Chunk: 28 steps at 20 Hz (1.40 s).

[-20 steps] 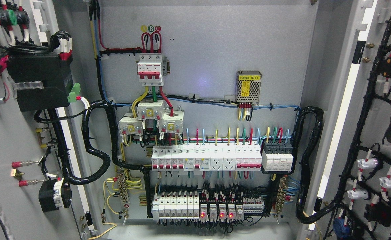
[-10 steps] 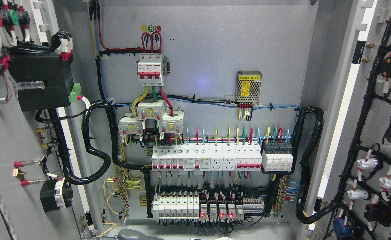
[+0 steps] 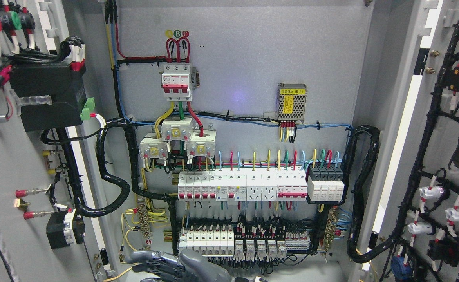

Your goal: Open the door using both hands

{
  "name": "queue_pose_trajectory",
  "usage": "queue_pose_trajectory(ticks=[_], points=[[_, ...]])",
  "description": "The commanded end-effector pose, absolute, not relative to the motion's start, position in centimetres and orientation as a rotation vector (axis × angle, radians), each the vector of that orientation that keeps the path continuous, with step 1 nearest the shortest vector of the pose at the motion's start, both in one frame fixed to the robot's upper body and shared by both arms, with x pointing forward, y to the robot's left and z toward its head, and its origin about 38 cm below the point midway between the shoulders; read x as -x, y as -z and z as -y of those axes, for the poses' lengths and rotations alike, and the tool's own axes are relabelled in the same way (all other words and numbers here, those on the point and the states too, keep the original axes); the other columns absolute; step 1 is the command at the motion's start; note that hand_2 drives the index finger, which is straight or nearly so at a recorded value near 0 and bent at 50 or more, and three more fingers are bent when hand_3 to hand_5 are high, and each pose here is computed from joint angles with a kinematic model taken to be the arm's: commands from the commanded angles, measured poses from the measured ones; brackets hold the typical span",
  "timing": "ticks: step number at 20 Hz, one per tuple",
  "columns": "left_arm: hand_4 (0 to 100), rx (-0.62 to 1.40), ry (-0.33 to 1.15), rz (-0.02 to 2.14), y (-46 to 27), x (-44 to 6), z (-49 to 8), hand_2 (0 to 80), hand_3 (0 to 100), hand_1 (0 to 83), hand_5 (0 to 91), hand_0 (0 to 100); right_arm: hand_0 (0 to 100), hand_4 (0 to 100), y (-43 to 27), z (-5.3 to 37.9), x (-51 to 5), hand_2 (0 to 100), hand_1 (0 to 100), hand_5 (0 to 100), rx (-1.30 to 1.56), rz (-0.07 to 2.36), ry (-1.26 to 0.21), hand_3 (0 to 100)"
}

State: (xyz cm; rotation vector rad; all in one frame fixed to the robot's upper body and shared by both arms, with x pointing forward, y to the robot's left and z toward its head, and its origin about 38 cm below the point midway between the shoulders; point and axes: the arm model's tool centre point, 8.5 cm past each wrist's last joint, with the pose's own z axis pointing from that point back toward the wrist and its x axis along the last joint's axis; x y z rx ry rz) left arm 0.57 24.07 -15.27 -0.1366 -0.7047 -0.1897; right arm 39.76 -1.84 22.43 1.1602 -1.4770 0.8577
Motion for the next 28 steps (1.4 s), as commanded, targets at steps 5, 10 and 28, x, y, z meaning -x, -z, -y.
queue_pose_trajectory(ticks=[5,10,28], points=[[0,0.301,0.383,1.029,5.2,-7.3,-21.5,0.0,0,0.0,0.0,0,0,0,-23.2,10.0,-37.9,0,0,0,-1.041,1.622,-0.734,0],[0,0.326,0.413,1.101,3.0,-8.8,-21.1,0.0,0,0.0,0.0,0,0,0,-22.2,11.7,-35.7,0,0,0,-1.031,1.64,-0.675,0],[0,0.409,0.507,1.598,-8.3,-18.6,-18.7,0.0,0,0.0,0.0,0,0,0,-19.9,16.7,-30.4,0,0,0,-0.825,1.846,-0.608,0]])
